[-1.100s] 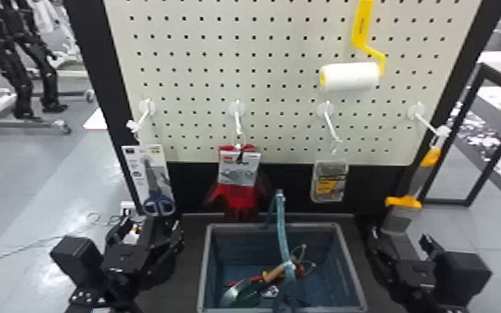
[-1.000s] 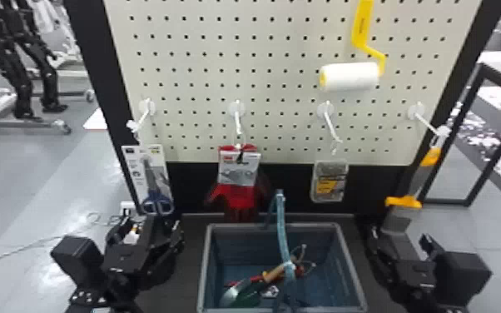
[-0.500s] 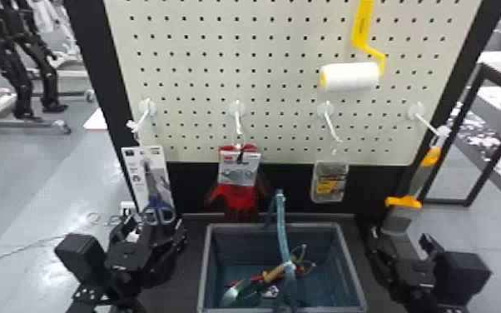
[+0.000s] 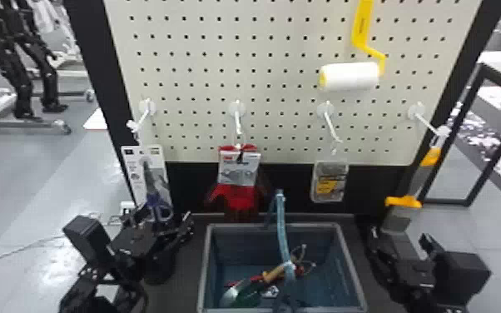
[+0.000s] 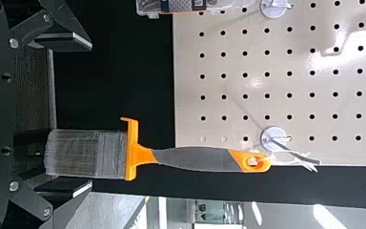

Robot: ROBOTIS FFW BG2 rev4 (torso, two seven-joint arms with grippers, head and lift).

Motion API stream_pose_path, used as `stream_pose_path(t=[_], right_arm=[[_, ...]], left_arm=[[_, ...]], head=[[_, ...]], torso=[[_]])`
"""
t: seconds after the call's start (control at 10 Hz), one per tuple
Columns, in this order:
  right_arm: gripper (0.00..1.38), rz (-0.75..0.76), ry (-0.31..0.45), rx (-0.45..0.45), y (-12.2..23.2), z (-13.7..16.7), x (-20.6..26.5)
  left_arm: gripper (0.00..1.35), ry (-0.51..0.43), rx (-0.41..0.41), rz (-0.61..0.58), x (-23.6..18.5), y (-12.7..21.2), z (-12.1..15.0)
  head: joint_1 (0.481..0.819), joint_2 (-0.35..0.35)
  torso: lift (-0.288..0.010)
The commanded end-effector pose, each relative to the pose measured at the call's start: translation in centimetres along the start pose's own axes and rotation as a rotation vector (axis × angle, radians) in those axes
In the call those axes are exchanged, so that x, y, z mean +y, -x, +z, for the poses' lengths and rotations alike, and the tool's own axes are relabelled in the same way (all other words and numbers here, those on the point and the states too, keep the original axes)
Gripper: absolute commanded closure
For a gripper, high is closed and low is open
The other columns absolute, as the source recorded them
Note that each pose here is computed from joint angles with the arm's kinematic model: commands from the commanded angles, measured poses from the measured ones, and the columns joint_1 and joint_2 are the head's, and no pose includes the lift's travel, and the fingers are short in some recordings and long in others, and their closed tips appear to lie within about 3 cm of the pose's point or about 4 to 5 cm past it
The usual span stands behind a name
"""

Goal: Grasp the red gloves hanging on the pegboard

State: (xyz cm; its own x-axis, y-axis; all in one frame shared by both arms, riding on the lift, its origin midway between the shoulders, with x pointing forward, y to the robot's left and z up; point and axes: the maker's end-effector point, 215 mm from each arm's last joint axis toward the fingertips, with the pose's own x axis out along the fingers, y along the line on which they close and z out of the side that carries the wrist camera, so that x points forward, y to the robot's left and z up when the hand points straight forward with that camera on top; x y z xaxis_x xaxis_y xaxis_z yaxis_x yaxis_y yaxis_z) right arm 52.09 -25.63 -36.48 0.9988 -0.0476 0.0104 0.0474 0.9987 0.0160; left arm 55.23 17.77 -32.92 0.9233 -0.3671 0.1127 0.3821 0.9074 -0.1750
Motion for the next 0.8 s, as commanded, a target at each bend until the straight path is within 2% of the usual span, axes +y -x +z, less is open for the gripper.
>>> stream_pose_path(t=[0.0,0.7], right_arm=[[0.27,0.0,-0.001,-0.002,0.0,0.1,0.0],[0.27,0.002,-0.002,-0.005,-0.2,0.2,0.3]], left_arm=[[0.12,0.009,0.008,-0.033,-0.3,-0.9,-0.2],[0.12,0.009,0.06,-0.163,-2.4,-4.9,-1.2]], head=[[0.549,0.0],[0.549,0.0]], torso=[[-0.1],[-0.1]])
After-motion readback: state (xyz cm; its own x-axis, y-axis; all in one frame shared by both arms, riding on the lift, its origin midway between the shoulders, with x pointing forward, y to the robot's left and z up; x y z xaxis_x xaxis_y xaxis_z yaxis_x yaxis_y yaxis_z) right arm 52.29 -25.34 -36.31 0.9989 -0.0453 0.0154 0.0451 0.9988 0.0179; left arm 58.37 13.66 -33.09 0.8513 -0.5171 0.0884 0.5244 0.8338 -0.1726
